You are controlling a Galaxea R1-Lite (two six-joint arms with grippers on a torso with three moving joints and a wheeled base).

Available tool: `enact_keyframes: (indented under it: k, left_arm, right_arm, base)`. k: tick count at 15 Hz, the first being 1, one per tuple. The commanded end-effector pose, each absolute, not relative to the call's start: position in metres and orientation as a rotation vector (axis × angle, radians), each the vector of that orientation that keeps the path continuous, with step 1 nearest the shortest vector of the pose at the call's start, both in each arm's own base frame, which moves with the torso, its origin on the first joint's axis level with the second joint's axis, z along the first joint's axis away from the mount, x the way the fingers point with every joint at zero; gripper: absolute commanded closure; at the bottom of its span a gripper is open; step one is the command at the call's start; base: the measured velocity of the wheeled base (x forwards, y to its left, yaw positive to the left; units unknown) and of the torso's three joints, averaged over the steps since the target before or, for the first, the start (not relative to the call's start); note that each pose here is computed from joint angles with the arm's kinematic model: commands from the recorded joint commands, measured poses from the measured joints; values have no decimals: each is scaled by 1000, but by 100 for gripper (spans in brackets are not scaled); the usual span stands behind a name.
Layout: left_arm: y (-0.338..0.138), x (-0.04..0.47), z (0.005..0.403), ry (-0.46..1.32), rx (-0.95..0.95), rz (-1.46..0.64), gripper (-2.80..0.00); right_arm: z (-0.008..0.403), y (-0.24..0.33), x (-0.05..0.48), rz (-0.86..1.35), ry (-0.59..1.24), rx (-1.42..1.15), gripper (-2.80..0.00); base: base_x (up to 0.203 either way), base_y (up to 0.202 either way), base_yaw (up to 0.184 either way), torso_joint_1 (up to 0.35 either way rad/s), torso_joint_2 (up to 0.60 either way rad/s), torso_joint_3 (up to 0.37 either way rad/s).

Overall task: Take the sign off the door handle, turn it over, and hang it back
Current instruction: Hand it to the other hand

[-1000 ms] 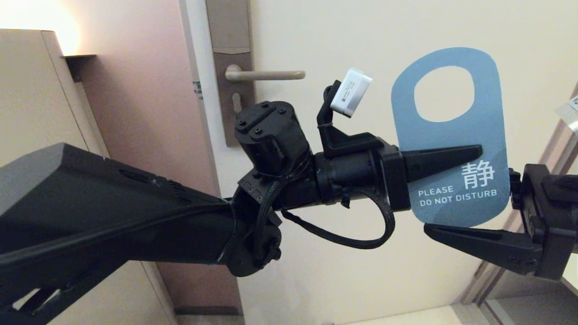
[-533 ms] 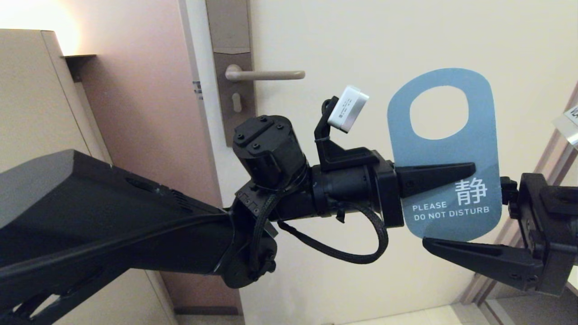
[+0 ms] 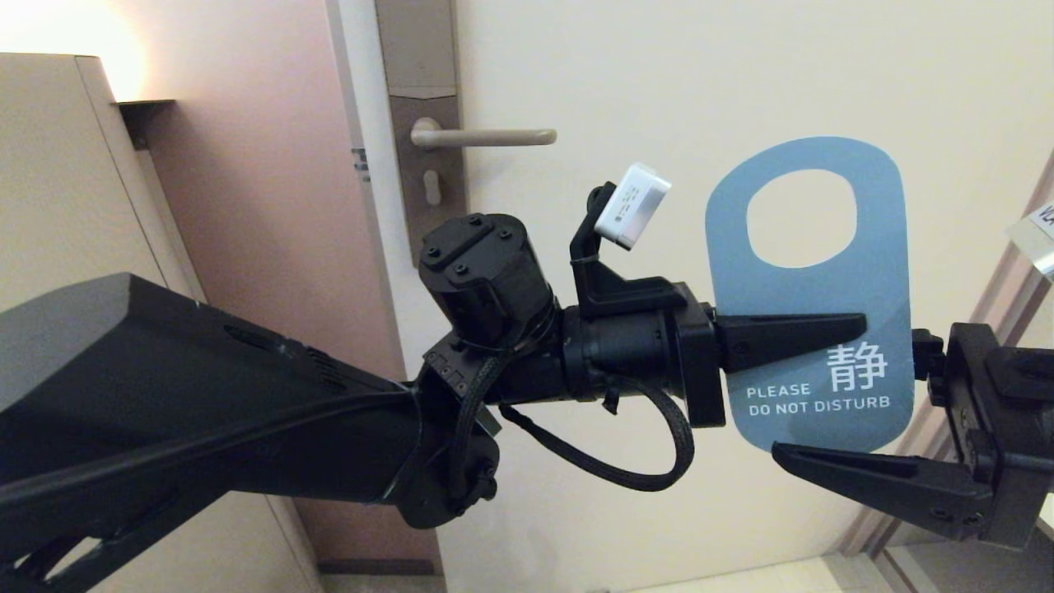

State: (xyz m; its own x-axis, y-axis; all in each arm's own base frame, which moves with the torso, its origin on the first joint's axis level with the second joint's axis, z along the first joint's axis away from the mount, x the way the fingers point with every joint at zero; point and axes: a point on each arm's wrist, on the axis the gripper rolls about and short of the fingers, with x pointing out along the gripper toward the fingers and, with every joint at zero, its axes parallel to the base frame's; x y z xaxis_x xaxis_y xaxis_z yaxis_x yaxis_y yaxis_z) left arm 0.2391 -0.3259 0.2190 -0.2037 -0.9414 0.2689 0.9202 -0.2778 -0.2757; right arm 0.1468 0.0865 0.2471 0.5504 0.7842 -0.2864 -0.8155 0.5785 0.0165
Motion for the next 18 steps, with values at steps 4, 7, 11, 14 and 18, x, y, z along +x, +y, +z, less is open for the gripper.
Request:
enact_keyframes:
  k: [4, 7, 11, 14, 18]
  left_arm:
    - [-325, 238, 221, 57, -453, -1802, 0]
    - [-325, 238, 221, 58, -452, -1803, 0]
    - [-327, 237, 218, 64, -454, -1804, 0]
    - [-328, 237, 217, 69, -456, -1803, 0]
    - [-328, 237, 217, 71, -455, -1803, 0]
  right_arm:
    - [247, 86, 147, 956, 273, -123, 0]
    - [246, 87, 147, 953, 247, -126, 0]
    - [243, 87, 148, 949, 228, -125, 0]
    - [242, 87, 148, 948, 230, -125, 0]
    - [242, 87, 148, 948, 233, -125, 0]
  base:
    - [0, 0, 0, 0, 0, 0]
    - [0, 0, 0, 0, 0, 0]
    - [0, 0, 0, 0, 0, 0]
    - [0, 0, 0, 0, 0, 0]
    - [0, 0, 0, 0, 0, 0]
